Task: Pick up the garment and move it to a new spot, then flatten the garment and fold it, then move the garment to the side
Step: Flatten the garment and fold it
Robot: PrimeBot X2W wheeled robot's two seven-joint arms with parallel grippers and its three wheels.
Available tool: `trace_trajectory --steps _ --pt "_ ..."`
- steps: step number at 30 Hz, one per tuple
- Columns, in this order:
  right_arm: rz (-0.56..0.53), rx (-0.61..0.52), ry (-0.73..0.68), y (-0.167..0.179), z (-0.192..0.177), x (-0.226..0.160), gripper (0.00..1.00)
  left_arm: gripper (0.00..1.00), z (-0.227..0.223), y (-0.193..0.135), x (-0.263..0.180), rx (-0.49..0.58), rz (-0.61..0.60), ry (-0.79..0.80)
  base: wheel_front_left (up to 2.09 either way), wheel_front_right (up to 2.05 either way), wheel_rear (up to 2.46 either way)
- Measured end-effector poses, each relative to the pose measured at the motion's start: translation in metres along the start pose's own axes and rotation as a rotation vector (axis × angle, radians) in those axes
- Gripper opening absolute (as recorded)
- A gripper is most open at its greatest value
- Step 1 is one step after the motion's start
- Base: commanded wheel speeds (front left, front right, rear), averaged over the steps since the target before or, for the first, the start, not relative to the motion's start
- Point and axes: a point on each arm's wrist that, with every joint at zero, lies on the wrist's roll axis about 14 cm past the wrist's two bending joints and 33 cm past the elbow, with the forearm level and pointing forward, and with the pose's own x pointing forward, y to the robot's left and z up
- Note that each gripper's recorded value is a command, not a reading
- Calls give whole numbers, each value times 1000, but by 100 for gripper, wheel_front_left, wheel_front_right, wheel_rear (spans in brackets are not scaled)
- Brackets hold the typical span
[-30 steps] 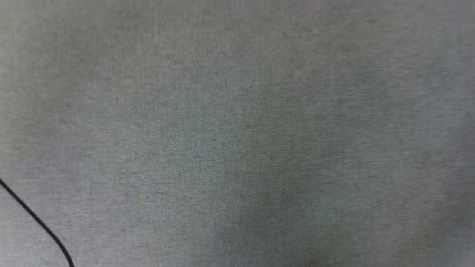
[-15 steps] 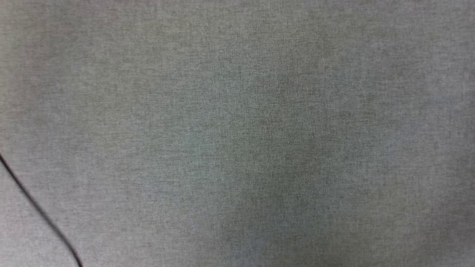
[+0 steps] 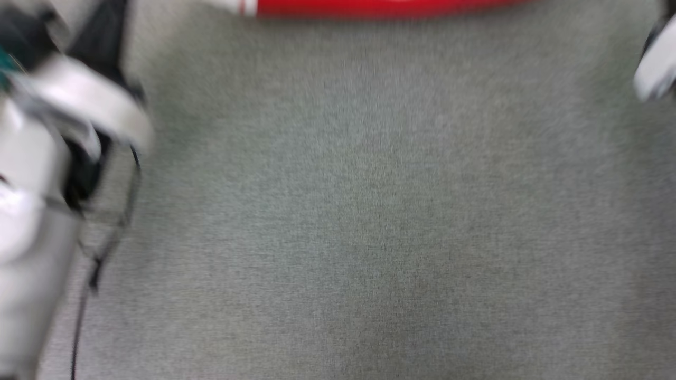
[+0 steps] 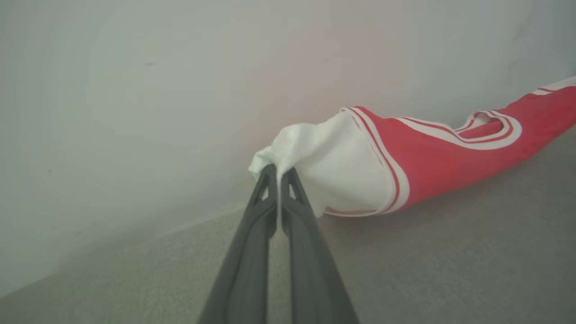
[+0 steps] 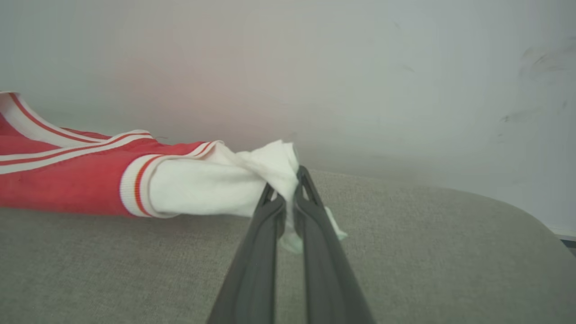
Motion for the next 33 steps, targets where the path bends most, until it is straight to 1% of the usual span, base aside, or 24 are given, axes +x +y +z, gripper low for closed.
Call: trace_trajectory --steps 3,5,11,16,25,28,31,33 --pt "12 33 61 2 -19 -29 0 0 -19 -16 -36 -42 -11 73 0 0 0" --pt "21 15 99 1 -30 -50 0 0 -28 -24 -59 -69 -6 111 0 0 0" --pt "44 28 202 3 -61 -106 0 0 -53 -46 -121 -120 -10 227 0 0 0" --pt "41 52 252 1 -78 -146 0 0 -60 -58 -158 -129 -13 279 0 0 0" --pt "53 92 313 4 -95 -213 0 0 -60 -72 -220 -171 1 341 0 0 0" --pt "40 101 329 0 -98 -232 0 0 -58 -74 -236 -187 11 352 0 0 0" --pt "30 131 353 -1 -104 -251 0 0 -57 -78 -250 -226 15 371 0 0 0" --pt "32 144 381 1 -111 -262 0 0 -57 -80 -259 -224 6 393 0 0 0"
